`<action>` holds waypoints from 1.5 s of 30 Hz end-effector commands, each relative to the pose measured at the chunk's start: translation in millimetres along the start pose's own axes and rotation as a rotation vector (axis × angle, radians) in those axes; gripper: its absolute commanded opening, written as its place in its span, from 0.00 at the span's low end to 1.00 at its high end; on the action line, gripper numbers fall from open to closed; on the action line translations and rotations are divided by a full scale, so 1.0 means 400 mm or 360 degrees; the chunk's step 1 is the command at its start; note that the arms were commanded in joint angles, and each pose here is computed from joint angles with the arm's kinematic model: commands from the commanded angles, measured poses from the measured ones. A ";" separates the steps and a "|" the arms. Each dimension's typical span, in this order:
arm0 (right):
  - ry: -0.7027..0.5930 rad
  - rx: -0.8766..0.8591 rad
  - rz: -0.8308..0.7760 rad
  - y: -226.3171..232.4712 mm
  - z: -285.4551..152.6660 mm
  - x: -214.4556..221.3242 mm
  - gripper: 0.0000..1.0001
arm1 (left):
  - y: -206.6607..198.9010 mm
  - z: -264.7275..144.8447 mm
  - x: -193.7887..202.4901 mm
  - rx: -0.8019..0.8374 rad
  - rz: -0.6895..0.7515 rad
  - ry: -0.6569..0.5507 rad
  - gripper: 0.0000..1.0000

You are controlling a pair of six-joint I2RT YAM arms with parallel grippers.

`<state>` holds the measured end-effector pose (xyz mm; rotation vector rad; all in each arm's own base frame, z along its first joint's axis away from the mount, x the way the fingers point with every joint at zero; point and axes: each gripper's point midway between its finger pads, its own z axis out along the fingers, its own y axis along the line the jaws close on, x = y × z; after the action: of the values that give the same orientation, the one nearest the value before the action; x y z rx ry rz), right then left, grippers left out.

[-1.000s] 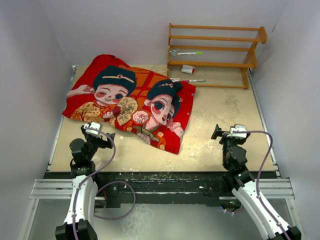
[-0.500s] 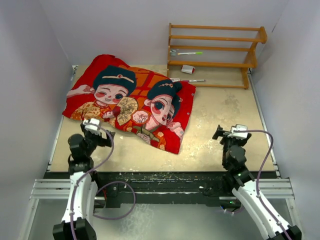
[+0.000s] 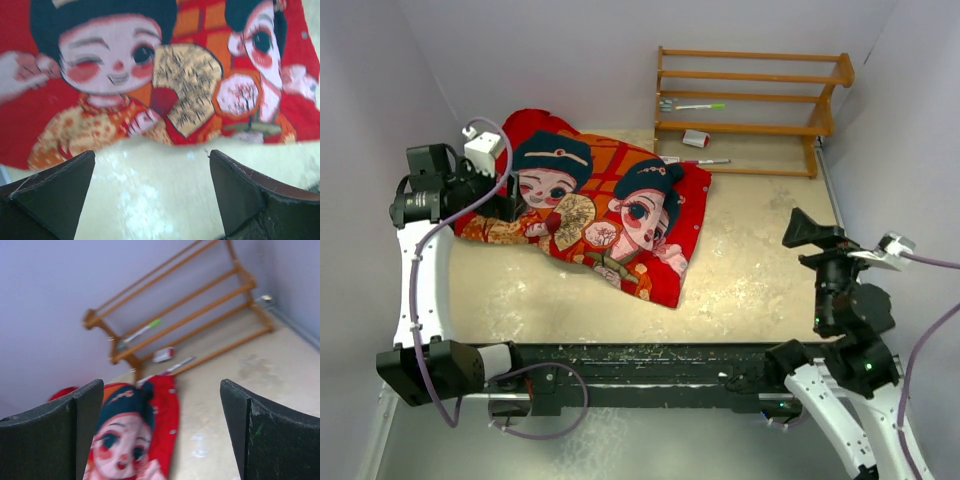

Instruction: Remove the pillowcase from the pillow

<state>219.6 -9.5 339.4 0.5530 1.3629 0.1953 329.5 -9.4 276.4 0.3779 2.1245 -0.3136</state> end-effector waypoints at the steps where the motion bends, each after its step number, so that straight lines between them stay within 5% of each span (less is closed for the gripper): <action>1: 0.0283 -0.0377 0.0202 0.097 -0.073 0.051 1.00 | -0.083 -0.082 0.125 0.0142 -0.0077 0.0351 0.99; 3: 0.0322 -0.0583 0.0173 0.148 -0.086 0.070 1.00 | -0.098 -0.102 0.139 0.0156 -0.0036 0.0357 0.99; 8: 0.0788 -0.0519 0.0063 0.163 -0.064 0.241 1.00 | -0.097 -0.131 0.202 0.0109 0.0058 0.0468 0.99; 13: 0.0858 -0.0597 0.0009 0.207 -0.030 0.319 1.00 | -0.043 -0.098 0.264 0.0016 0.0107 0.0600 0.99; 18: 0.1041 -0.0621 -0.0320 0.285 -0.006 0.488 1.00 | -0.024 -0.035 0.302 0.0054 0.0085 0.0679 0.99; 28: 0.1250 -0.0895 -0.0817 0.365 -0.111 0.754 1.00 | -0.066 0.090 0.333 0.0177 0.0171 0.0755 0.99; 38: 0.1625 -0.0641 -0.0711 0.231 -0.180 0.954 0.98 | -0.085 0.033 0.283 0.0192 0.0401 0.0600 0.99; 45: 0.1733 -0.0658 -0.0627 0.206 -0.214 0.998 0.95 | -0.056 0.029 0.257 0.0071 0.0525 0.0574 0.99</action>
<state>242.0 249.7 25.7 -0.2987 2.3513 0.3718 263.1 -25.2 169.0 0.8023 2.4436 -0.2183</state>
